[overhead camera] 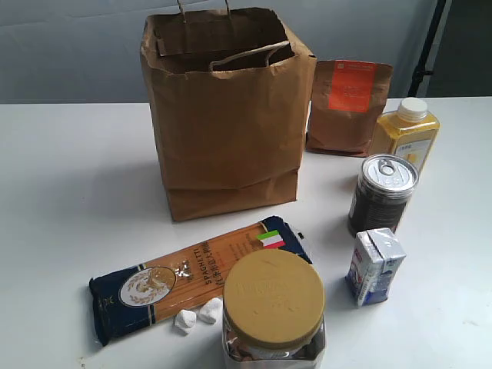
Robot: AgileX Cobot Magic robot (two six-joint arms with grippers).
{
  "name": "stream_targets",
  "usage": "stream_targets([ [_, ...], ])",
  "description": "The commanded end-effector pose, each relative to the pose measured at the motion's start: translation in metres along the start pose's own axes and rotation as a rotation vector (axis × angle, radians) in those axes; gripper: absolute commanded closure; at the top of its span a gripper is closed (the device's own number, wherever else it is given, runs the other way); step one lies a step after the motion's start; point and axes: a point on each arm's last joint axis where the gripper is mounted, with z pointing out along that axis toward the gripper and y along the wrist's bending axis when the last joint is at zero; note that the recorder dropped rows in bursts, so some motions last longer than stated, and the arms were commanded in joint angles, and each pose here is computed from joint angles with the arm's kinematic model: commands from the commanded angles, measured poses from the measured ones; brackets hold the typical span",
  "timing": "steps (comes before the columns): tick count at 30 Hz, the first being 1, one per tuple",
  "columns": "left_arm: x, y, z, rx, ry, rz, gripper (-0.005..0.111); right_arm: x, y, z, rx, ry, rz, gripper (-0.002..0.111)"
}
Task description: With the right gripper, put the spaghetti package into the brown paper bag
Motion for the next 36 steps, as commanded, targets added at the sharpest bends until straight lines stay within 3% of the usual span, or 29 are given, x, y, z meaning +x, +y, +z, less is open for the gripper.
stream_targets([
  [1,0.001,0.000,0.000,-0.002,-0.004,-0.008,0.107,0.000,0.000,0.000,0.002,-0.013,0.008,0.108],
  [9,0.001,0.000,0.000,-0.002,-0.004,-0.008,0.107,-0.001,0.000,0.000,-0.006,-0.019,0.061,0.108],
  [14,0.001,0.000,0.000,-0.002,-0.004,-0.008,0.107,-0.004,0.002,-0.001,-0.020,-0.028,0.282,0.108],
  [16,0.001,0.000,0.000,-0.002,-0.004,-0.008,0.107,-0.020,0.004,-0.004,-0.032,-0.054,0.377,0.108],
  [20,0.001,0.000,0.000,-0.002,-0.004,-0.008,0.107,-0.059,0.009,-0.002,-0.028,-0.031,0.371,0.108],
  [25,0.001,0.000,0.000,-0.002,-0.004,-0.008,0.107,-0.112,0.024,0.023,-0.051,0.251,0.098,0.108],
  [30,0.001,0.000,0.000,-0.002,-0.004,-0.008,0.107,-0.144,0.057,0.062,-0.279,0.536,-0.210,0.108],
  [36,0.001,0.000,0.000,-0.002,-0.004,-0.008,0.107,-0.155,0.130,0.109,-0.591,0.722,-0.604,0.108],
])
